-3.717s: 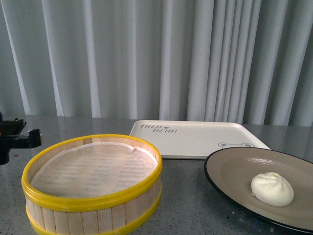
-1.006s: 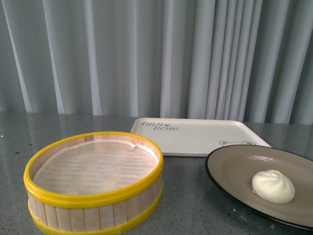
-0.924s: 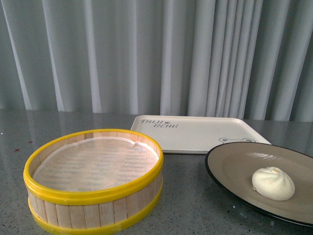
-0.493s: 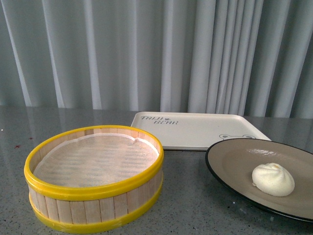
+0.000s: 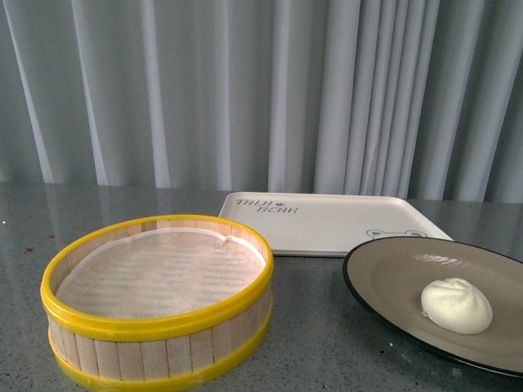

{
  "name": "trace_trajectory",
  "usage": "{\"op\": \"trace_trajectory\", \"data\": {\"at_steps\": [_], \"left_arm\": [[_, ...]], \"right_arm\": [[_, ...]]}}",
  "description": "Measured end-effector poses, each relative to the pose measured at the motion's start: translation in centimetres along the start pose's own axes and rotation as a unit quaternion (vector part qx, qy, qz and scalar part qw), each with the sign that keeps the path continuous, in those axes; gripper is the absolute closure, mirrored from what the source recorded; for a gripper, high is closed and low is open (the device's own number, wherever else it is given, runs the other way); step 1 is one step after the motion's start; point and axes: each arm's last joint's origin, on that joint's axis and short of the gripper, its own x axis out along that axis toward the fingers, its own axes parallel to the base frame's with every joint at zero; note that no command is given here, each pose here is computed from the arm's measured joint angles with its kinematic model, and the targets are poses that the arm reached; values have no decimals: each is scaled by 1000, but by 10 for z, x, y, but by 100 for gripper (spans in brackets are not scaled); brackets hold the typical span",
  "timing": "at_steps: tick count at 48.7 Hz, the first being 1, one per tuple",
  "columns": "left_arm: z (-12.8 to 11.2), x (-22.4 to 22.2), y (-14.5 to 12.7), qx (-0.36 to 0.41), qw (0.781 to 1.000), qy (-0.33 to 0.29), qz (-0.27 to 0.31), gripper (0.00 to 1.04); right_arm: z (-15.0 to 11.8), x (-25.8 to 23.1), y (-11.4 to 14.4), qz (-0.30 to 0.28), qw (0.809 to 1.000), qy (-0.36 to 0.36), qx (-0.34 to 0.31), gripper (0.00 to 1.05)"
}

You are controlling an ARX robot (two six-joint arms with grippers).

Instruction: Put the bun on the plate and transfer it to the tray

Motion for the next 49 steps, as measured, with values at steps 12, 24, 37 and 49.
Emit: {"op": "trace_trajectory", "data": {"at_steps": [12, 24, 37, 49], "left_arm": [[0, 0, 0, 0, 1000, 0, -1, 7], [0, 0, 0, 0, 1000, 0, -1, 7], [0, 0, 0, 0, 1000, 0, -2, 7], [0, 0, 0, 0, 1000, 0, -2, 7]], "right_arm": [[50, 6, 11, -26, 997, 27, -68, 9], [79, 22, 23, 50, 931, 42, -359, 9], [74, 46, 44, 189, 741, 69, -640, 9], [65, 58, 60, 225, 650, 44, -724, 9]]}}
